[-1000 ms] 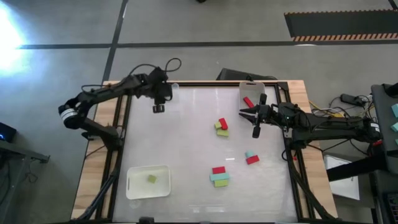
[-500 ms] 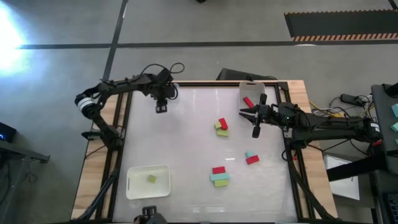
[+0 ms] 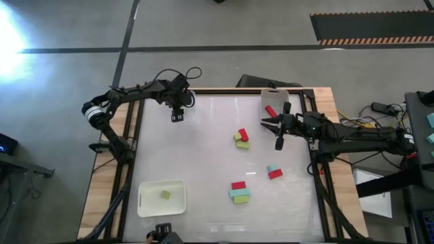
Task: Sort & place blocks by color
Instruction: Put the top blue block into the transparent bin, then put the top red block into the gray bin
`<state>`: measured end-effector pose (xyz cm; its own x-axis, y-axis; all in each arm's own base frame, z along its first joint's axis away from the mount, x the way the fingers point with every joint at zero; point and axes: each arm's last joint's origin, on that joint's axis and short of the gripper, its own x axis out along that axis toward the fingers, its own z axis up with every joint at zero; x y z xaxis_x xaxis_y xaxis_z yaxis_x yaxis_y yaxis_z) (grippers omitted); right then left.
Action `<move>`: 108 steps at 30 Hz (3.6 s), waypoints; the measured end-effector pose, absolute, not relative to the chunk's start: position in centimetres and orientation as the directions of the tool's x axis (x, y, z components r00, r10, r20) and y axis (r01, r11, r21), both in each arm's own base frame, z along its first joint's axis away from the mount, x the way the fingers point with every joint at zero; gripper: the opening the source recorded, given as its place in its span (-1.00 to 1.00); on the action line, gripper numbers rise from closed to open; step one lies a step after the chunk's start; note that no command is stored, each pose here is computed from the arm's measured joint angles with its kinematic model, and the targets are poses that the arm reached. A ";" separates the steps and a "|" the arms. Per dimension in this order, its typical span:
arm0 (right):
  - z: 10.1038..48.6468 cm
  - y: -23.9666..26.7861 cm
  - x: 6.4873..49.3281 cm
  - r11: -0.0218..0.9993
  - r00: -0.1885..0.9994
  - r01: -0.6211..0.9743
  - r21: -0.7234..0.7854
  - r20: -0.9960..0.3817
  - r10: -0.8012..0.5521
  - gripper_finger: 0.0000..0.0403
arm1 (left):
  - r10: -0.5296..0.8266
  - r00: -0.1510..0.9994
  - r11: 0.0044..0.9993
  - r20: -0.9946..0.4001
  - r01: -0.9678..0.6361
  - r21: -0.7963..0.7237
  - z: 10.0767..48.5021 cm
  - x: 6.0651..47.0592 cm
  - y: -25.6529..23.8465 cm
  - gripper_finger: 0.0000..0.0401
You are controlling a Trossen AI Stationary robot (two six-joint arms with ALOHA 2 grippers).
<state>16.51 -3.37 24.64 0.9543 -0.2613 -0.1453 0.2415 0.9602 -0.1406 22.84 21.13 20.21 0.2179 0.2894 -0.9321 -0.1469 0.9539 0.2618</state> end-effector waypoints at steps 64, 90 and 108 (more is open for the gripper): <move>23.6 -6.2 30.3 0.952 0.556 0.296 -0.082 -0.796 -0.241 -0.71 | 0.197 0.940 0.928 -0.280 -0.086 0.363 26.4 22.3 1.9 0.04; 19.3 -6.0 32.1 0.609 0.256 0.789 0.083 -0.945 -0.203 -0.03 | 0.196 0.937 0.929 -0.289 -0.083 0.362 26.3 22.3 1.9 0.04; 16.2 -6.1 32.8 0.571 0.155 0.821 0.004 -0.964 -0.215 -0.05 | 0.196 0.937 0.929 -0.290 -0.083 0.362 26.3 22.3 1.9 0.04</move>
